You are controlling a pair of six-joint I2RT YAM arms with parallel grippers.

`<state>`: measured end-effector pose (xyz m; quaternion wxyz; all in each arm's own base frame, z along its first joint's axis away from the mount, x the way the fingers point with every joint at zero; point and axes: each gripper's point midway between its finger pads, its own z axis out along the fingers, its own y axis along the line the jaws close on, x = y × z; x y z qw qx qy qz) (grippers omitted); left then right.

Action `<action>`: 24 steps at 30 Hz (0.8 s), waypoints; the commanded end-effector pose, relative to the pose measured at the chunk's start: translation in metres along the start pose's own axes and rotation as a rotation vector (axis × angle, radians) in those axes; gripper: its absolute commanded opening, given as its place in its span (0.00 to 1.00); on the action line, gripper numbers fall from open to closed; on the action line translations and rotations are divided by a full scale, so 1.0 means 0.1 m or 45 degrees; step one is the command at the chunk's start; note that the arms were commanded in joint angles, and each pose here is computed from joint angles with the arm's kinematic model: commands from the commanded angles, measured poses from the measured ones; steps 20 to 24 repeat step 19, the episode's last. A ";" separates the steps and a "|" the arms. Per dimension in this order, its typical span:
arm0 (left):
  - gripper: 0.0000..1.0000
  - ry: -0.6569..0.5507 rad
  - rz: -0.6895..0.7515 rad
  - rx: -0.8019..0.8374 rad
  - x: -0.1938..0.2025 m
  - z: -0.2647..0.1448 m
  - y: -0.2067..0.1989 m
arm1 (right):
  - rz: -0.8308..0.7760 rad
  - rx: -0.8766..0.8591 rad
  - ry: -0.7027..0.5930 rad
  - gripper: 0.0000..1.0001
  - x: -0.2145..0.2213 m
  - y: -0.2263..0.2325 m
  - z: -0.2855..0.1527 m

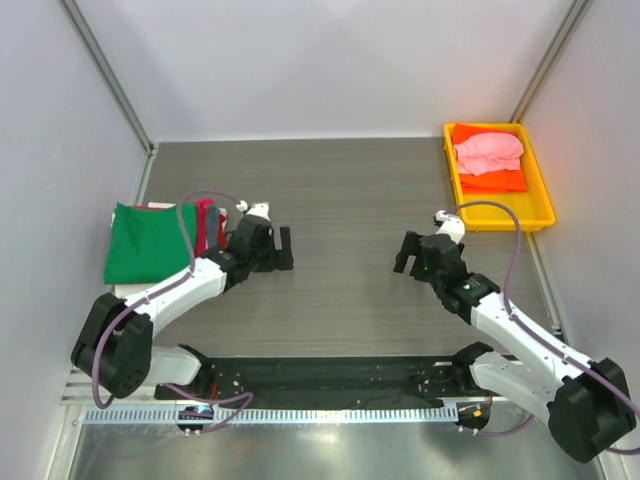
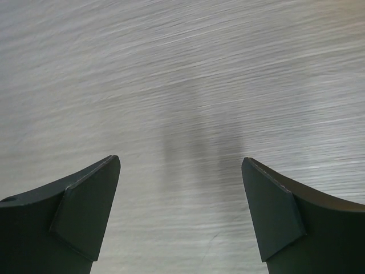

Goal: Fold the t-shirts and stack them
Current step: Reset both grippers

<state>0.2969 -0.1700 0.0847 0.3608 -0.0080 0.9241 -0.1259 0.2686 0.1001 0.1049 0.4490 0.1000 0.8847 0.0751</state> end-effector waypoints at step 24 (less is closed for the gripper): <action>0.94 -0.327 0.225 0.188 -0.03 -0.09 -0.37 | 0.231 -0.243 -0.370 1.00 -0.11 -0.12 -0.19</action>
